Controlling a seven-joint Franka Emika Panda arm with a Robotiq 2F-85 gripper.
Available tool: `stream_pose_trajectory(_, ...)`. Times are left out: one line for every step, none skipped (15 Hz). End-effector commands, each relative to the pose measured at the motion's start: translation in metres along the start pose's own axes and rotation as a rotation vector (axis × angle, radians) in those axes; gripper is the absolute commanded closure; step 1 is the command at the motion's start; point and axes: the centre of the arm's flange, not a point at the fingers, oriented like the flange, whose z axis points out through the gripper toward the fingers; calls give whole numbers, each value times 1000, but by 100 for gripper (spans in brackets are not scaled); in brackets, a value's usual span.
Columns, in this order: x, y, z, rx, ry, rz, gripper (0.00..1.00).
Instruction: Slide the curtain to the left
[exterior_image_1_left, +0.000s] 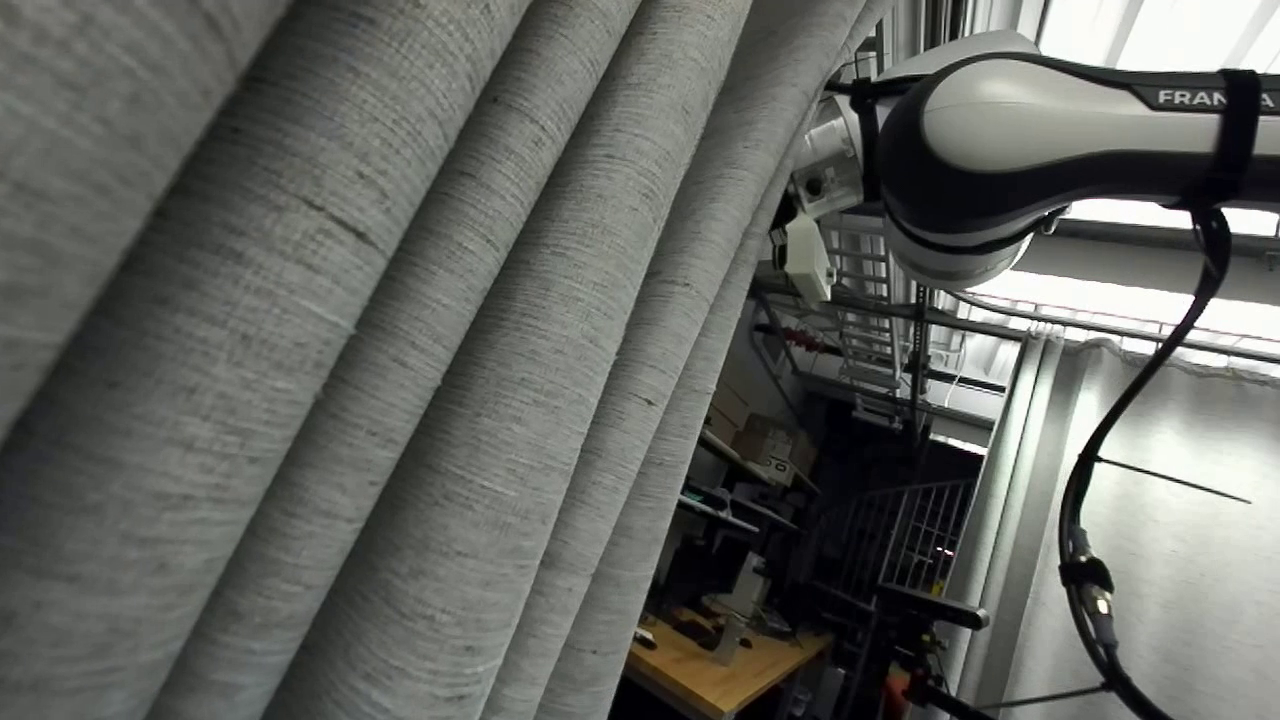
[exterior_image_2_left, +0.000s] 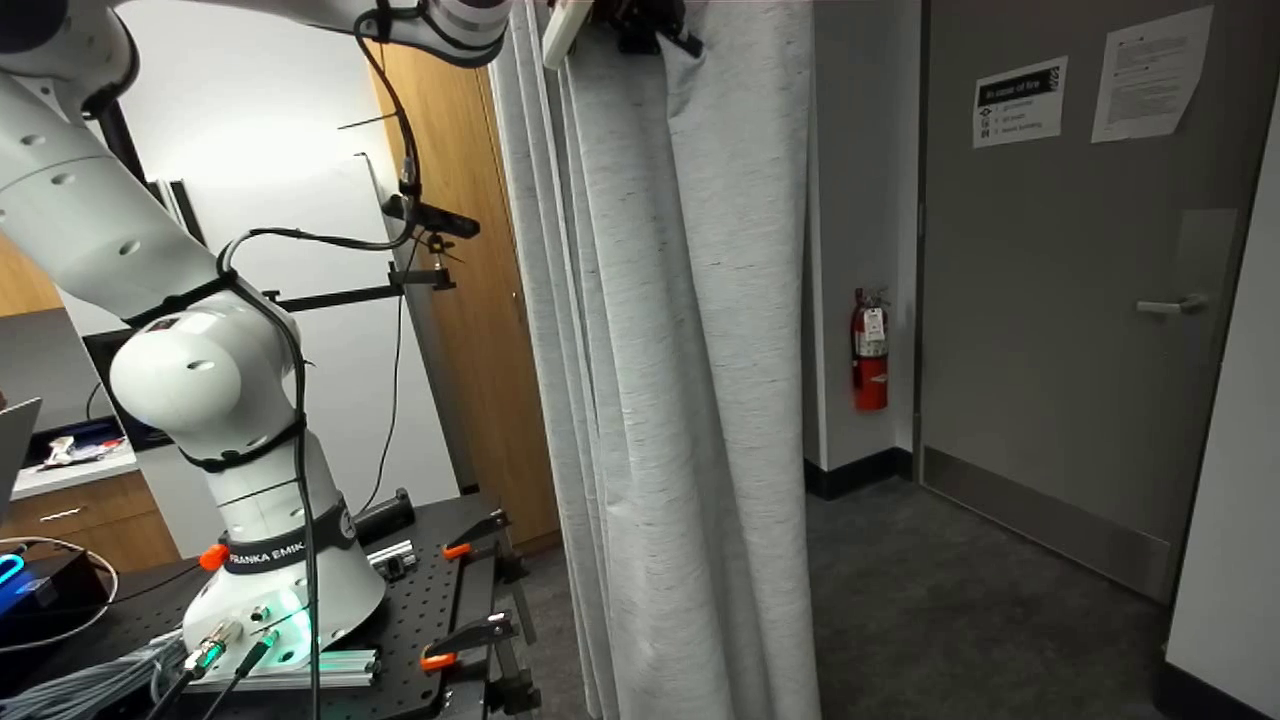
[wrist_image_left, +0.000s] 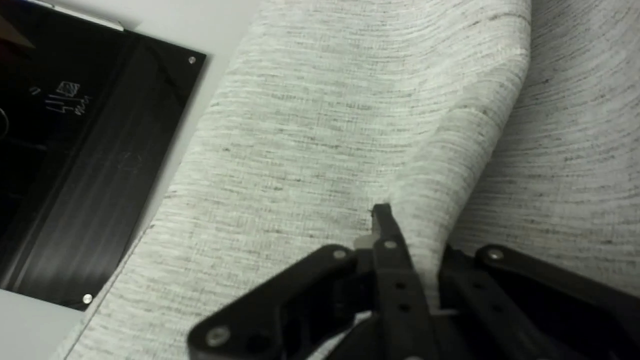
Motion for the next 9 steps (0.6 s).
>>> stream_pose_trajectory(-47, -49, 36, 103, -76, -87, 100)
stream_pose_trajectory(-47, -51, 35, 105, -62, -102, 100)
stream_pose_trajectory(-47, -53, 37, 105, -52, -117, 100)
stream_pose_trajectory(-48, -54, 38, 105, -43, -130, 100)
stream_pose_trajectory(-50, -57, 36, 109, -35, -131, 100)
stream_pose_trajectory(-50, -59, 34, 114, -30, -126, 100)
stream_pose_trajectory(-52, -61, 34, 114, -26, -126, 100)
stream_pose_trajectory(-53, -61, 34, 111, -28, -116, 100)
stream_pose_trajectory(-55, -61, 34, 110, -27, -111, 100)
